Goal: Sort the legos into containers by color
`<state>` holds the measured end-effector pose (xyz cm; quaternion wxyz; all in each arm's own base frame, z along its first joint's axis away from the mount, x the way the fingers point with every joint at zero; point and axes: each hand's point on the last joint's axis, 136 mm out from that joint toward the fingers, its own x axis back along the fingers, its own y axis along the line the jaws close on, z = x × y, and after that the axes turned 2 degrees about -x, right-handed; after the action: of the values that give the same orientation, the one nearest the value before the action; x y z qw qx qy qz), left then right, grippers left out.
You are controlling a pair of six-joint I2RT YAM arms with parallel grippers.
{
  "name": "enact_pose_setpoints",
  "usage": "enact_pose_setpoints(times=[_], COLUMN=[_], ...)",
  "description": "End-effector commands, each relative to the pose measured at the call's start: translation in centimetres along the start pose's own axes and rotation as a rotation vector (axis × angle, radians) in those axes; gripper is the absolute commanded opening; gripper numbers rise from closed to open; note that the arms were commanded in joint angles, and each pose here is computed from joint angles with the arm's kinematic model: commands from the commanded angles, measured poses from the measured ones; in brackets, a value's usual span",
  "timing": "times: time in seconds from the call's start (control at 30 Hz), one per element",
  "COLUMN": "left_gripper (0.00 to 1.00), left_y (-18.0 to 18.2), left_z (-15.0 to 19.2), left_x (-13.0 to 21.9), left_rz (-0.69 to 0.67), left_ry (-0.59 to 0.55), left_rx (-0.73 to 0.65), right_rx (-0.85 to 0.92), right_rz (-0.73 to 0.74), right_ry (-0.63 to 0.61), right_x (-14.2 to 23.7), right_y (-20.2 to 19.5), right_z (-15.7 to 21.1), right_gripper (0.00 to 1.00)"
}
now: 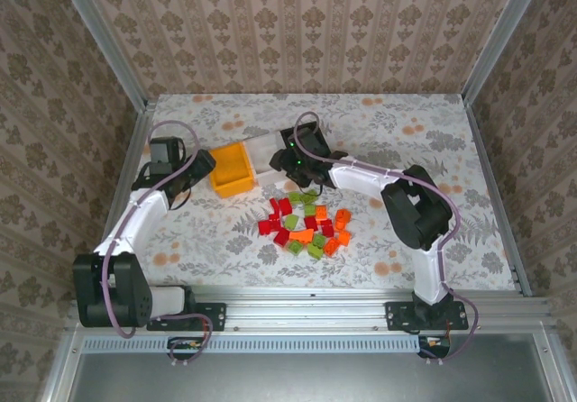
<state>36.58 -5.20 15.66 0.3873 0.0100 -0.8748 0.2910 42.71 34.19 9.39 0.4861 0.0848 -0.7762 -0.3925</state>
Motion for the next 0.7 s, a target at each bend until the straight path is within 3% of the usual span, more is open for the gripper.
enact_pose_setpoints(times=[0.0,0.13,0.33,0.67], left_gripper=[0.69,0.69,0.69,0.69], left_y=[-0.3,-0.3,0.0,0.0], left_z=[0.1,0.4,0.6,0.5], left_x=[0.9,1.1,1.7,2.7], left_rz=[0.028,0.035,0.039,0.059], left_ry=[-0.001,0.009,0.010,-0.002], left_rx=[-0.010,-0.009,-0.005,0.011], right_rx=[-0.096,-0.199,-0.261,-0.364], right_rz=[-0.018,0.027,0.003,0.030], right_ry=[-0.005,-0.046,-0.052,-0.096], right_x=[-1.1,-2.0,-3.6,-4.7], right_y=[0.8,-0.3,1.4,-0.2], right_z=[0.3,0.1,-0.1,-0.4], right_gripper=[0.65,0.63,0.58,0.38])
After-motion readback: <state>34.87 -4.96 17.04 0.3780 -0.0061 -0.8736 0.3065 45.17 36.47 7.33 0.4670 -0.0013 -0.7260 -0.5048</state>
